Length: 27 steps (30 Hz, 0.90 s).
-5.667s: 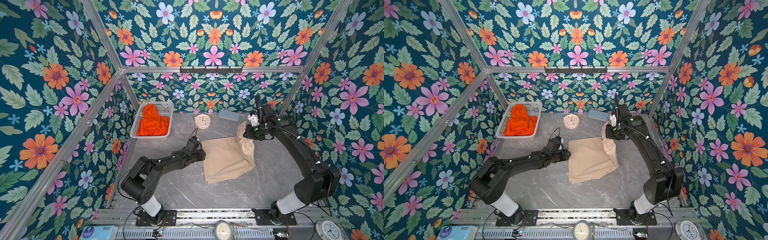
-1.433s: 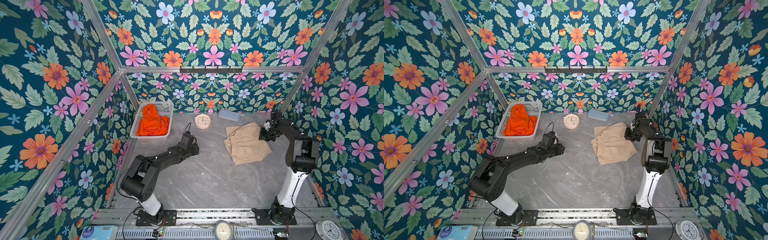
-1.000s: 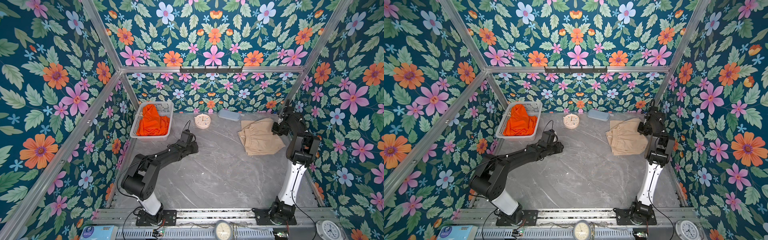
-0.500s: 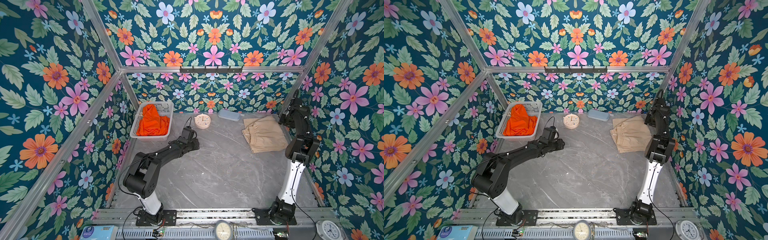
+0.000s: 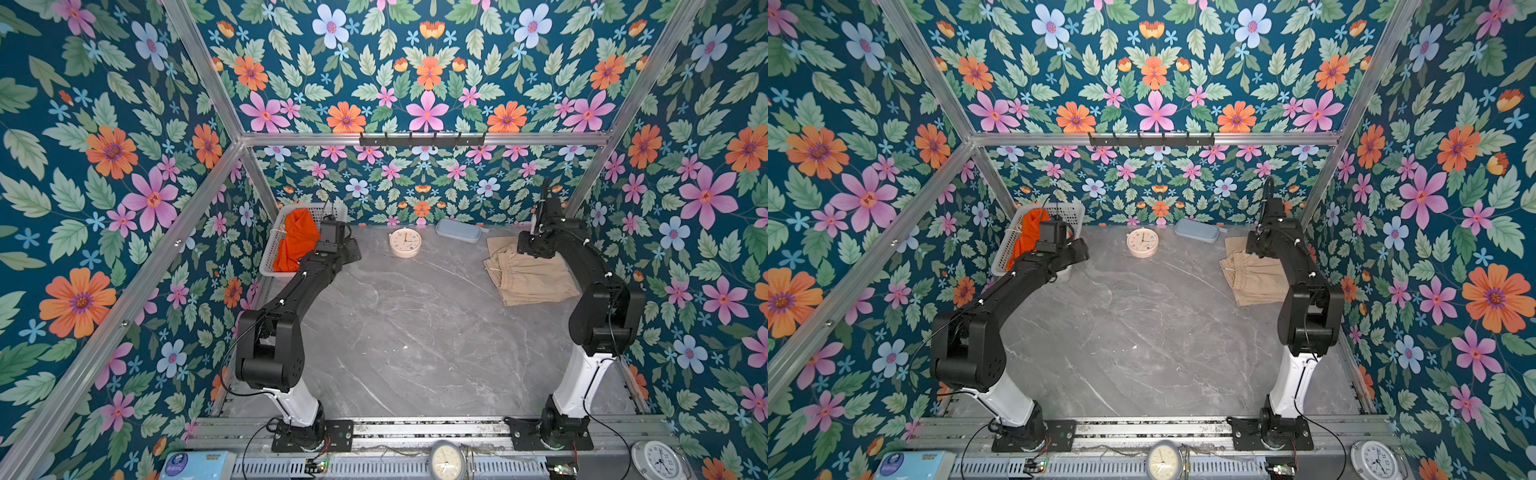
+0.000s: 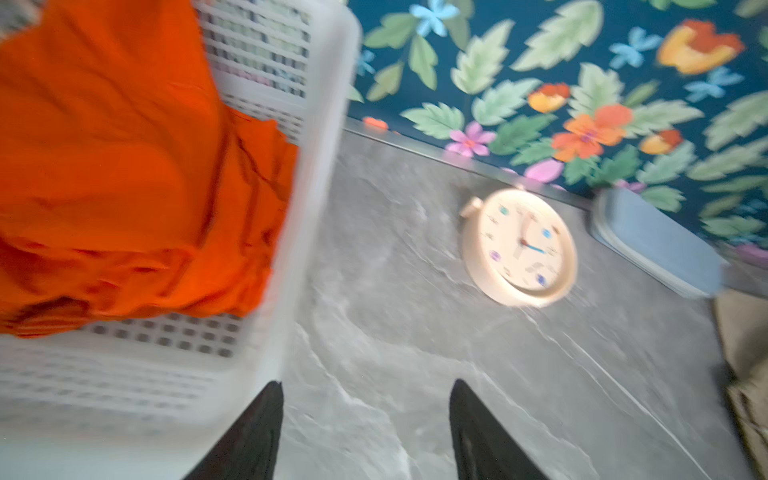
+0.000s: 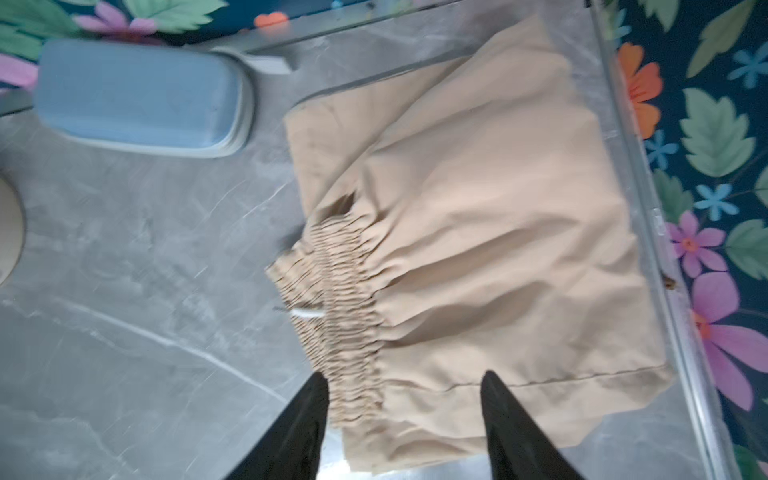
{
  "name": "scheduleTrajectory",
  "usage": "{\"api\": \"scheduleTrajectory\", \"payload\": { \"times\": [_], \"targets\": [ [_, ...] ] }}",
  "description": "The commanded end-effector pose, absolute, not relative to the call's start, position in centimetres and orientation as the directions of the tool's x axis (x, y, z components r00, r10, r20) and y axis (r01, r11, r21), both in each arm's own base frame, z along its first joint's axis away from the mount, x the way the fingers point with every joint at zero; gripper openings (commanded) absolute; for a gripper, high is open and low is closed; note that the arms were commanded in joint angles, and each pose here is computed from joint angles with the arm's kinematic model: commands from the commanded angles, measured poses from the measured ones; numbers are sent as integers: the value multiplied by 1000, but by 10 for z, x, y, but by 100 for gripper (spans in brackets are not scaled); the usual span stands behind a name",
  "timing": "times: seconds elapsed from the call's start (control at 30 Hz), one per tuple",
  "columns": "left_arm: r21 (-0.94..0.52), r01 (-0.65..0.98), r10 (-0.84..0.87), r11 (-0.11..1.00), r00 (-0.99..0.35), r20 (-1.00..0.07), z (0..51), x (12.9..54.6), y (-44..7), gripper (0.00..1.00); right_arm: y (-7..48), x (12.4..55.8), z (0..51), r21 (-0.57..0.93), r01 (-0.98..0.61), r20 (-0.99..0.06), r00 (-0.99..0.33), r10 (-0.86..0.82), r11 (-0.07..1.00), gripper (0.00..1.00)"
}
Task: Fold and stack the shorts
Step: 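Open the right gripper off the beige shorts while the left reaches into the basket, then grasp the orange shorts in the basket with the left gripper, pull onto table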
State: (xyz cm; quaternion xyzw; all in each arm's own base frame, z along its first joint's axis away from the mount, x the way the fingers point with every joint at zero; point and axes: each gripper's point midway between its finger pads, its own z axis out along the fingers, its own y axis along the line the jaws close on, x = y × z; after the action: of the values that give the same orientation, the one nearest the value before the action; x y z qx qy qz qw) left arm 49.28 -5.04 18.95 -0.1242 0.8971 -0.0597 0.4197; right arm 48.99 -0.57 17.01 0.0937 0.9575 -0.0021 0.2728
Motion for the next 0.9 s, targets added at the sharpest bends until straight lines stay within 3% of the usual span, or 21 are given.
{"api": "scheduleTrajectory", "payload": {
  "times": [0.0, 0.23, 0.57, 0.67, 0.77, 0.83, 0.87],
  "targets": [
    [-129, -268, -278, 955, -651, -706, 179, 497, 1, 71, 41, 489, 171, 81, 109, -553, -822, 136, 991, 59],
    [-82, -395, -345, 915, -660, -668, 146, 534, 74, 82, 126, 453, 154, 151, -18, -518, -853, 64, 988, 59],
    [-29, -402, -337, 915, -724, -601, 83, 587, 98, 83, 169, 411, 140, 201, -64, -471, -881, 39, 978, 59],
    [-28, -396, -335, 918, -735, -589, 65, 598, 99, 70, 169, 405, 139, 208, -56, -460, -886, 48, 976, 59],
    [-28, -382, -323, 924, -737, -593, 60, 606, 98, 37, 167, 400, 146, 217, -51, -473, -879, 59, 975, 59],
    [-45, -371, -318, 927, -718, -620, 77, 610, 96, 12, 165, 398, 155, 222, -56, -493, -868, 63, 973, 59],
    [-52, -365, -312, 930, -703, -640, 89, 612, 95, 4, 165, 398, 155, 223, -56, -497, -866, 64, 973, 59]
  ]
}}
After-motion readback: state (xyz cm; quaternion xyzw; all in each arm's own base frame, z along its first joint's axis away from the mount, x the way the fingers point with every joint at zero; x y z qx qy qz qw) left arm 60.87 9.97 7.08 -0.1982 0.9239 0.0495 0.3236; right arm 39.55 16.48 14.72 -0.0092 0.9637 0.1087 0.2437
